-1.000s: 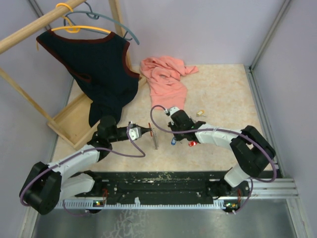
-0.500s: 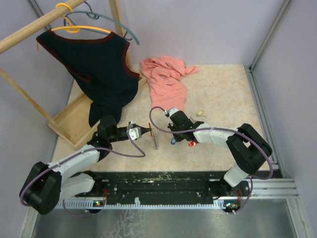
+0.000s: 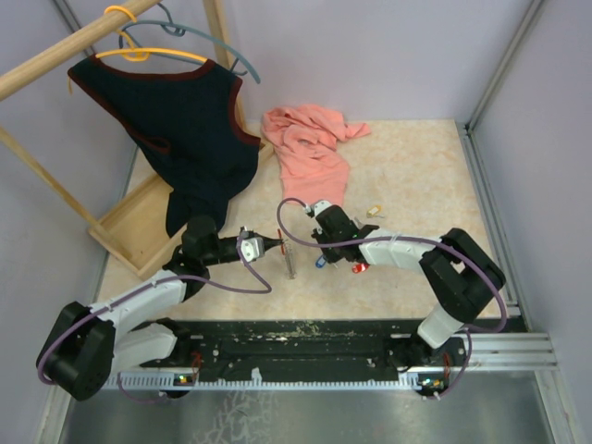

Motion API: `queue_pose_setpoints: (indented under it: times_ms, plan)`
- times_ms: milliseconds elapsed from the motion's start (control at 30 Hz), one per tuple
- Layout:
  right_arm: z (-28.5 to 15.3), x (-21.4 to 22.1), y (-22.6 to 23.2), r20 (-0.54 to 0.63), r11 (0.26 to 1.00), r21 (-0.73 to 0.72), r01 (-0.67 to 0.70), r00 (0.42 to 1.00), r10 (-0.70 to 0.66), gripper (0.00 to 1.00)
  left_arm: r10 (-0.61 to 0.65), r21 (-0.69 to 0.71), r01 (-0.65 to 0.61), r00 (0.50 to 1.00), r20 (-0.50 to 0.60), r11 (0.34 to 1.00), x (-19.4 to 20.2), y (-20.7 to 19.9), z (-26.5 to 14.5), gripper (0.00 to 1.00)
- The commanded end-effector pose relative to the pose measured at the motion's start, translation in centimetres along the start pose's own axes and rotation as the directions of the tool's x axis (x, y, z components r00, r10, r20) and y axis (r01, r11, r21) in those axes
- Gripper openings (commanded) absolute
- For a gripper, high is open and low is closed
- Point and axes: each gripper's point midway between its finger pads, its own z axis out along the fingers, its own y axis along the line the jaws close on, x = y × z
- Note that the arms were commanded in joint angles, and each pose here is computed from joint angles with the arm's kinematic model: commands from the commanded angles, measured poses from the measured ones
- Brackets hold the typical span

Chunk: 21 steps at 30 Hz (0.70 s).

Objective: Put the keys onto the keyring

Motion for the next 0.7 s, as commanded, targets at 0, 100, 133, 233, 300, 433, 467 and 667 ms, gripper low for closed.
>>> queue_pose_setpoints:
  times_ms: [0,100,133,233,300,433,467,667]
  plan:
    - [-0.3,-2.4,0.2,0.056,1.000,-0.008,0.012,0.998,-0.011,0.10,0.021,0.001,-0.021,0.999,0.031,1.000,-1.1,0.4,0.3,0.00]
    - [-0.5,-2.8,0.4,0.071,1.000,-0.022,0.020,0.997,-0.018,0.10,0.019,0.001,-0.019,0.999,0.030,1.000,-1.1,0.4,0.3,0.00]
    - [-0.6,-2.9,0.5,0.075,0.999,-0.027,0.024,0.997,-0.022,0.10,0.020,0.002,-0.020,0.999,0.030,1.000,-1.0,0.4,0.3,0.00]
    - [-0.9,-3.3,0.6,0.086,0.999,-0.035,0.033,0.996,-0.030,0.10,0.020,0.001,-0.020,0.999,0.031,1.000,-1.1,0.5,0.3,0.00]
    - [-1.0,-3.5,0.9,0.089,0.998,-0.049,0.039,0.995,-0.034,0.10,0.020,0.001,-0.020,0.999,0.031,1.000,-1.1,0.5,0.3,0.00]
    - [-1.1,-3.8,1.0,0.097,0.997,-0.057,0.043,0.995,-0.037,0.10,0.019,0.003,-0.019,0.999,0.029,1.000,-1.0,0.4,0.3,0.00]
    - [-1.1,-3.8,1.0,0.098,0.997,-0.059,0.042,0.995,-0.036,0.10,0.019,0.003,-0.019,0.999,0.029,1.000,-1.1,0.5,0.3,0.00]
    - [-1.5,-4.2,1.2,0.111,0.997,-0.069,0.041,0.993,-0.033,0.11,0.018,0.002,-0.018,0.999,0.029,1.000,-1.0,0.5,0.3,0.00]
